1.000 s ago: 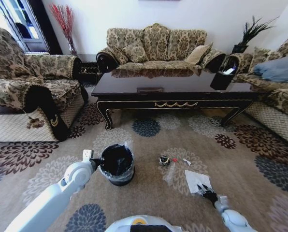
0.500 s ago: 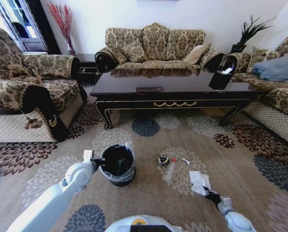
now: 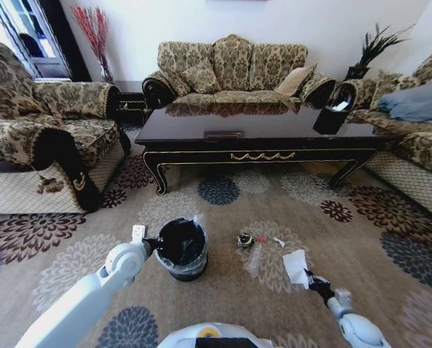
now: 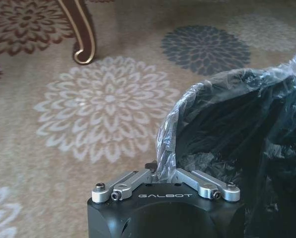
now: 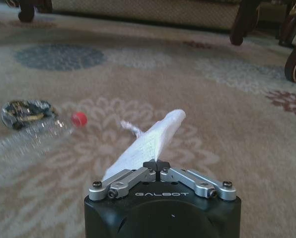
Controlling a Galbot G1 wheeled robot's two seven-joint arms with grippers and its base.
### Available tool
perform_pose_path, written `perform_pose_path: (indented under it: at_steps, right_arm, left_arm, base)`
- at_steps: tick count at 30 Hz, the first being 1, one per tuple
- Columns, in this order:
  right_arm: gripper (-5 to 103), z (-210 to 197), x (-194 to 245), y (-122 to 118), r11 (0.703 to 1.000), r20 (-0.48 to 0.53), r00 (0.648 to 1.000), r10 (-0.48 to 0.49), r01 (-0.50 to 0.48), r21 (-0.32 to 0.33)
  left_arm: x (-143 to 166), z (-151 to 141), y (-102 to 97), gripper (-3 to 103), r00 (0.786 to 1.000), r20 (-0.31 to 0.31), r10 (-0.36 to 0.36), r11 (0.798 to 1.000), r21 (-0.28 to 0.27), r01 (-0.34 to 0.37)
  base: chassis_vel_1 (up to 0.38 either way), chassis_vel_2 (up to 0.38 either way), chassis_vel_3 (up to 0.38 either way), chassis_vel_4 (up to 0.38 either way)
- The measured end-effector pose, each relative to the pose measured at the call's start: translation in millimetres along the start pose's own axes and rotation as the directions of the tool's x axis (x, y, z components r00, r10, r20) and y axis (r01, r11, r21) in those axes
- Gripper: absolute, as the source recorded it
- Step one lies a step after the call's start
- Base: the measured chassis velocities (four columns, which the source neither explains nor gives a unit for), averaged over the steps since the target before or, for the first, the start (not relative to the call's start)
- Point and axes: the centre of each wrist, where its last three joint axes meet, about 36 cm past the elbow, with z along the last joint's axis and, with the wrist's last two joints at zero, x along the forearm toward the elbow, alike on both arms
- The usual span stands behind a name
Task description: Move to the front of the table and pick up the trash from the floor, then place it into the trash bin.
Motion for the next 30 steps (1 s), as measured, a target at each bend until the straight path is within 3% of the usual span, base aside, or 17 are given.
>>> perform_pose_path:
  at_steps: [12,21,30]
  right_arm:
    - [0,-52.1,32.2,11.1,1.000,0.138,0.990,-0.019,0.019,0.001]
    - [0,-90.1,67.4,49.5,0.996,0.234,0.969,-0.085,0.087,0.002]
    - [0,-136.8,105.5,96.9,0.988,0.351,0.925,-0.146,0.157,-0.002]
  left_arm:
    - [-11.6,-21.8,-24.6,2,0.999,0.000,0.055,0.998,-0.032,-0.055]
    - [-22.3,-37.1,-47.6,2,0.995,-0.024,0.097,0.992,-0.075,-0.098]
    - [-37.1,-53.6,-95.3,2,0.979,-0.064,0.195,0.970,-0.137,-0.202]
  base:
    - [0.000,0.000,0.000,0.000]
    - [0.000,0.000,0.000,0.000]
    - [0.000,0.000,0.000,0.000]
